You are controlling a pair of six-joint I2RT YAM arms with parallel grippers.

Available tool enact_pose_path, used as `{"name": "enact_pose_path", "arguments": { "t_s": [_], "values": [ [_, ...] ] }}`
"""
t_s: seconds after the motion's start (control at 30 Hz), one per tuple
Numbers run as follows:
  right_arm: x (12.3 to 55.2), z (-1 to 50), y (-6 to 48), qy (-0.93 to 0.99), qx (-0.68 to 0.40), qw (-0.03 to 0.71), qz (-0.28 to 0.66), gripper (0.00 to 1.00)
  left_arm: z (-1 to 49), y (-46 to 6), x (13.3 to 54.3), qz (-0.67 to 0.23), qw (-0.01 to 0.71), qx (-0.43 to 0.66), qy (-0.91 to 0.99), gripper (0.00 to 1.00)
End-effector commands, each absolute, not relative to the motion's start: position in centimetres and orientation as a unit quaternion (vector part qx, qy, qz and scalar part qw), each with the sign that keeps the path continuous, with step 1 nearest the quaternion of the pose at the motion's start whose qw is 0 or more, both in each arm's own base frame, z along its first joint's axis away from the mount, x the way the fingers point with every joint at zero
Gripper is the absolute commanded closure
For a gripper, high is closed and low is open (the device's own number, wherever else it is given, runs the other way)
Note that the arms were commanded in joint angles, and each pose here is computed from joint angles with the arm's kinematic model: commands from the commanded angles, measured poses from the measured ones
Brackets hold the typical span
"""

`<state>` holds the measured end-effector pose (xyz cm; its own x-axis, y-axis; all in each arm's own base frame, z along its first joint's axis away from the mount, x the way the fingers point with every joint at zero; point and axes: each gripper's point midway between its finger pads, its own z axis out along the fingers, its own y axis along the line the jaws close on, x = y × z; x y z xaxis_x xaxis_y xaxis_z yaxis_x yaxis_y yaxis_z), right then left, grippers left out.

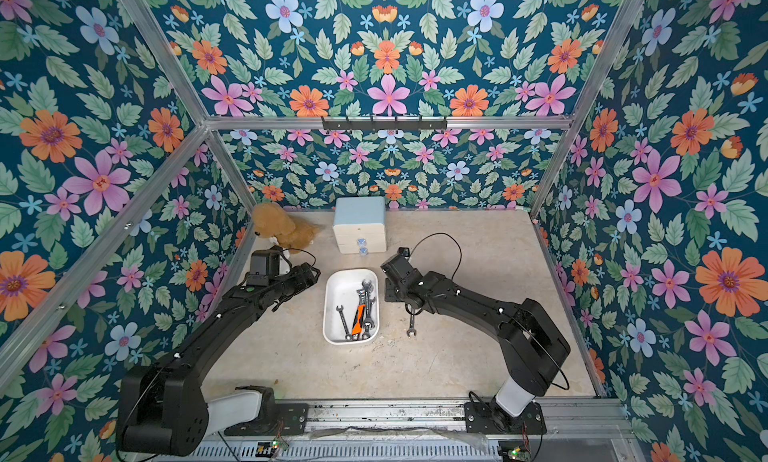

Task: Take out the wrench from the storage box
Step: Place the wrench at the center of the board, then pick up the wrench from the storage box.

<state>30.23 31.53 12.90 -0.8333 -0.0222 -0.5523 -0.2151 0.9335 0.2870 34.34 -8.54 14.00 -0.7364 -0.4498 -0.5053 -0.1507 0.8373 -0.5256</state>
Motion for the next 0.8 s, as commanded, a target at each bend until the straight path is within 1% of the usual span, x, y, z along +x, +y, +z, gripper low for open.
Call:
{"name": "enact_pose_path", "arguments": {
  "t_s": [0.0, 0.17, 0.4, 0.5, 0.63, 0.77],
  "values": [
    [29.0, 12.5, 33.0, 0.949, -0.095, 0.258, 0.154, 0.71, 13.6, -7.8, 33.9, -0.206, 0.320, -0.162, 0.910, 0.17],
    [28.7, 12.0, 37.1, 0.952, -0.114, 0.216, 0.182, 0.69, 13.6, -7.5, 33.8, -0.199, 0.319, -0.162, 0.912, 0.18],
    [29.4, 9.3, 40.0, 0.965, -0.110, 0.174, 0.163, 0.68, 13.9, -7.0, 33.6, -0.188, 0.323, -0.164, 0.913, 0.17],
    [29.0, 9.0, 42.0, 0.958, -0.151, 0.173, 0.174, 0.68, 14.0, -6.7, 33.5, -0.183, 0.326, -0.164, 0.913, 0.17],
    [27.5, 8.9, 44.6, 0.944, -0.208, 0.145, 0.213, 0.68, 13.9, -6.5, 33.4, -0.178, 0.326, -0.166, 0.914, 0.17],
    [26.3, 7.6, 45.4, 0.945, -0.230, 0.122, 0.198, 0.68, 13.9, -6.4, 33.3, -0.177, 0.325, -0.168, 0.914, 0.17]
  ]
}}
